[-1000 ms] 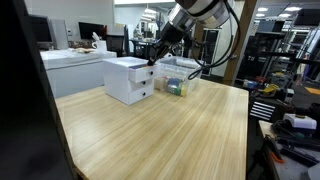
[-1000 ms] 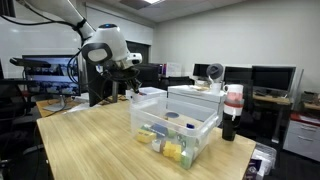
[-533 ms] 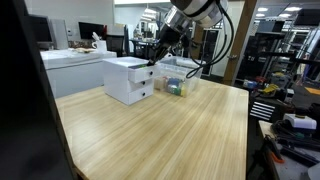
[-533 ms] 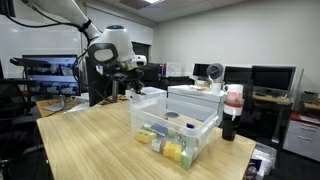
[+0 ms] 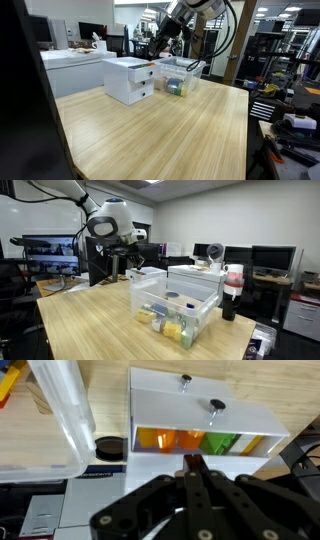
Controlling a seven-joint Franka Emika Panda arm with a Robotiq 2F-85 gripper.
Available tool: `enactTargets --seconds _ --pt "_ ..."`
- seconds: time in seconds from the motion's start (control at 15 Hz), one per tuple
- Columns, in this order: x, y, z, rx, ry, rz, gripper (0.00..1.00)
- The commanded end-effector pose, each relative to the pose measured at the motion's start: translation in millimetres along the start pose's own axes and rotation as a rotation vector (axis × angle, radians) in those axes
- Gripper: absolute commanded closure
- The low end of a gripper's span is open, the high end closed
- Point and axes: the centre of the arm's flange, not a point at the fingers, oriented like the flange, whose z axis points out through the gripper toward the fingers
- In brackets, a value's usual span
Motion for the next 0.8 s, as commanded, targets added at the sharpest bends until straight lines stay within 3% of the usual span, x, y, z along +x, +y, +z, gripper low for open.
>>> enactTargets --seconds 0.0,0.73 --pt "1.9 -7.3 -36.5 0.022 0.017 -0.028 0.95" --pt "-17.6 9.8 -28.8 -0.042 -0.199 -0.022 0.95"
